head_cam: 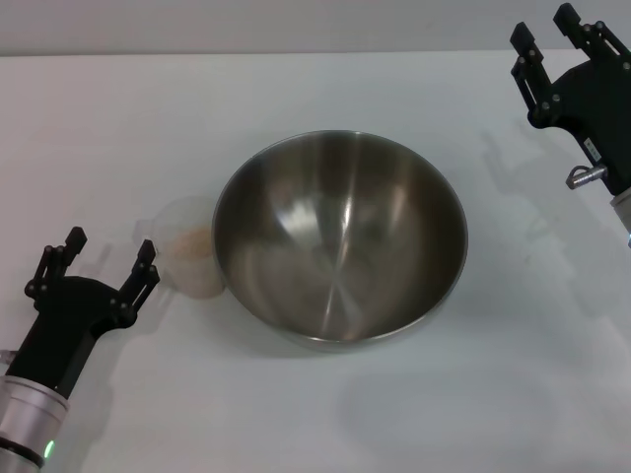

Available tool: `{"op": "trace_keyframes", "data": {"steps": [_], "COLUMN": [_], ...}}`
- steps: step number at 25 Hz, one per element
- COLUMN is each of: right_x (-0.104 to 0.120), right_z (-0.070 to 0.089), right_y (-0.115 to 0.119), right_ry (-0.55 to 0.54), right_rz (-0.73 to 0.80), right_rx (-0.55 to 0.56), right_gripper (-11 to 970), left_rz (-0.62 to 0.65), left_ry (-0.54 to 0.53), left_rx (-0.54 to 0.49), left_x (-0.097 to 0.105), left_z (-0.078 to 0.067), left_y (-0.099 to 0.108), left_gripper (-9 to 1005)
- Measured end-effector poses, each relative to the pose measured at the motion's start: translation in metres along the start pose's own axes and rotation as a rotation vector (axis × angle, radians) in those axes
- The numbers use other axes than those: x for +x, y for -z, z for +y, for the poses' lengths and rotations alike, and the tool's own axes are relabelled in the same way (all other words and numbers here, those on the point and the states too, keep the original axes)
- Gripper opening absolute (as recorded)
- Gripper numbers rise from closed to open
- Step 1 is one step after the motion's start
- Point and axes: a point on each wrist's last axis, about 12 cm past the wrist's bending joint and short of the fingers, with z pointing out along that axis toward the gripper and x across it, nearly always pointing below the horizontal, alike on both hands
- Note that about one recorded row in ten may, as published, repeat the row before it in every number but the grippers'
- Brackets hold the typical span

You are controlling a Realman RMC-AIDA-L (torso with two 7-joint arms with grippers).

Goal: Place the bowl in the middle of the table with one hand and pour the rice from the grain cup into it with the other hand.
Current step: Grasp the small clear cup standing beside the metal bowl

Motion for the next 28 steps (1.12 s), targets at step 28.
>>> {"op": "trace_keyframes", "data": {"steps": [28], "right_x": [-0.001], "right_z": [0.001], "right_y": [-0.002], "right_ry": [-0.001], "right_rz": [-0.004], "right_rx": [-0.005], "right_gripper": [455], "left_rz": [0.023], "left_ry": [-0.019], "left_rx": [0.001], "left_x": [-0.003], "left_z": [0.008], "left_y": [-0.024], "left_gripper": [662]}}
